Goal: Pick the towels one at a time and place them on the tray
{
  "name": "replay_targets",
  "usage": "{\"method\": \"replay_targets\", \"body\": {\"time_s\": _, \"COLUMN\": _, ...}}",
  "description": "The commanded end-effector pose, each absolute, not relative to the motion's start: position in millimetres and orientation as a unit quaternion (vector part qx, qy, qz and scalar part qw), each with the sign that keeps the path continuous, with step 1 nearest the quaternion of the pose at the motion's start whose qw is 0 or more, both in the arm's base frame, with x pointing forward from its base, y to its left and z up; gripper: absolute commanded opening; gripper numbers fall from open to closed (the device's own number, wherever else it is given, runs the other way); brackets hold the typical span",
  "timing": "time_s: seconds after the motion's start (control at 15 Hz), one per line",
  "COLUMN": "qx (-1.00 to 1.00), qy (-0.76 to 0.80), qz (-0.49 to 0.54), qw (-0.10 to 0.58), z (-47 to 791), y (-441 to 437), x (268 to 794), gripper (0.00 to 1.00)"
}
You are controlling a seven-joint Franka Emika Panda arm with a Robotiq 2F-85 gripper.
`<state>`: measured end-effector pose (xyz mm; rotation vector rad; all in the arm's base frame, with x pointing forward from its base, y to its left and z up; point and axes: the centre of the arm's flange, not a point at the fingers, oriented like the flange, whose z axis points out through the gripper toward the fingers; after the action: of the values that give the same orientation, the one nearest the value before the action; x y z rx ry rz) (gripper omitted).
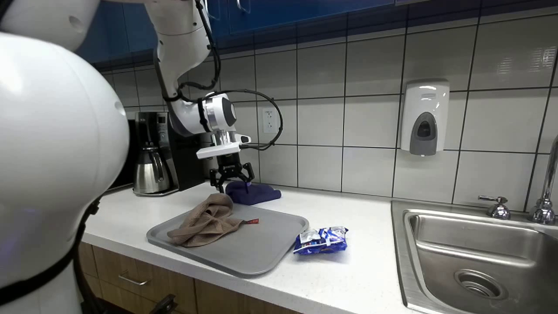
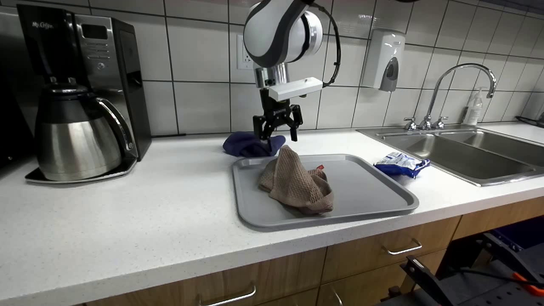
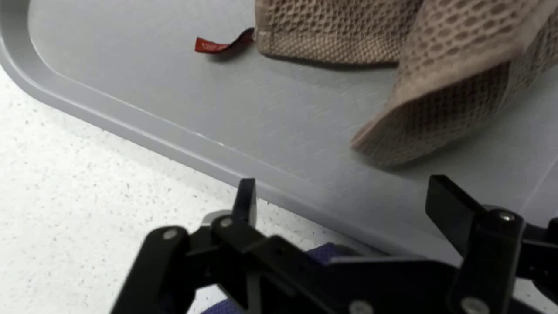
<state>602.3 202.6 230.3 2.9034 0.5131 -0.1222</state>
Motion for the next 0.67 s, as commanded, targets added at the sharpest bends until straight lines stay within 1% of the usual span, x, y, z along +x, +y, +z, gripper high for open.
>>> {"method": "replay_targets", "body": {"time_s": 0.0, "qx": 0.979, "qy": 0.18, "qz": -0.032, "qw": 0.09, "z": 225, "y": 206, "x": 644, "gripper": 1.0}}
{"method": "replay_targets", "body": {"time_s": 0.6, "qx": 0.983, "qy": 0.175, "qz": 0.001, "qw": 0.06, "z": 227, "y": 214, "x": 687, "gripper": 1.0}}
